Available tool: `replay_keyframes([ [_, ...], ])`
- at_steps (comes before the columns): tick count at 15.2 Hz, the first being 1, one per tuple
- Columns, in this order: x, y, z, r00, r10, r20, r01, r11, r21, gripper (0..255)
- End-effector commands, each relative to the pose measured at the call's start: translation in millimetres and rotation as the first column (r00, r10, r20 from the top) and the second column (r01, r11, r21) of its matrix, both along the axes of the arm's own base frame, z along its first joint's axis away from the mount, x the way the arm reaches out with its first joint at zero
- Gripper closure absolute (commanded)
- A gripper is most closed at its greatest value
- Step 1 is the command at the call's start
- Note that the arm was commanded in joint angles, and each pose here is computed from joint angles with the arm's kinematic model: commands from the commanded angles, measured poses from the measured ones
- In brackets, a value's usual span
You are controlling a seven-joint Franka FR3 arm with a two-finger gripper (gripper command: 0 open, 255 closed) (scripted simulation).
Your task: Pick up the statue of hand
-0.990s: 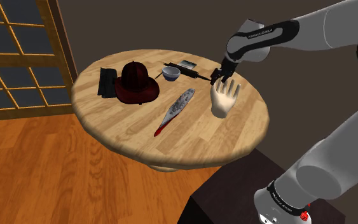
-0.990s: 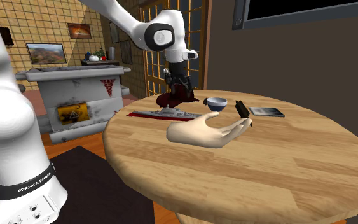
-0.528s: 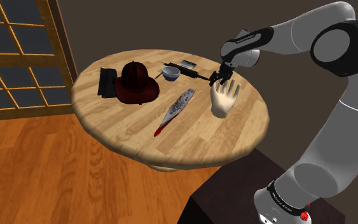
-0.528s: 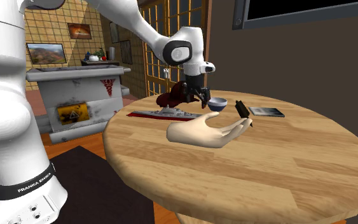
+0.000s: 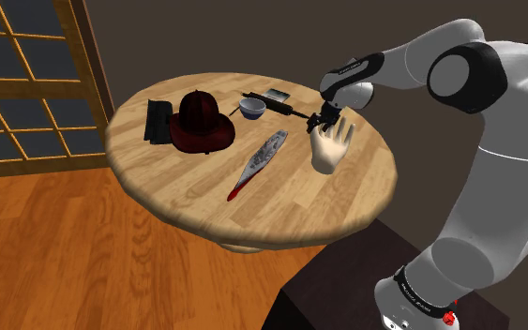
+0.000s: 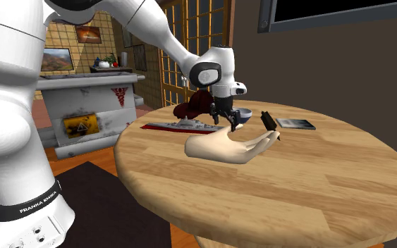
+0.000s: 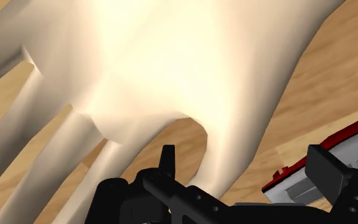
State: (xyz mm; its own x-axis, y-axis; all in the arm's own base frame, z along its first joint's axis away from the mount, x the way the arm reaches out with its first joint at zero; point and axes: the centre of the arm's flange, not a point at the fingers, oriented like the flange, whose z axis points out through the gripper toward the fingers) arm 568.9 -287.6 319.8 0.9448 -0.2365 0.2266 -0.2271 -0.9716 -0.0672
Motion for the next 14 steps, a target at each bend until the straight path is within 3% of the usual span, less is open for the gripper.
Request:
replay_keyframes([
  [1, 1.4, -0.8, -10.4, 1.000, 0.000, 0.001, 0.000, 1.000, 0.000, 0],
  [4, 1.4, -0.8, -18.8, 1.000, 0.000, 0.001, 0.000, 1.000, 0.000, 0],
  [5, 1.8, 0.0, -18.5, 1.000, 0.000, 0.001, 0.000, 1.000, 0.000, 255],
  [14, 1.4, -0.8, -18.7, 1.000, 0.000, 0.001, 0.000, 1.000, 0.000, 255],
])
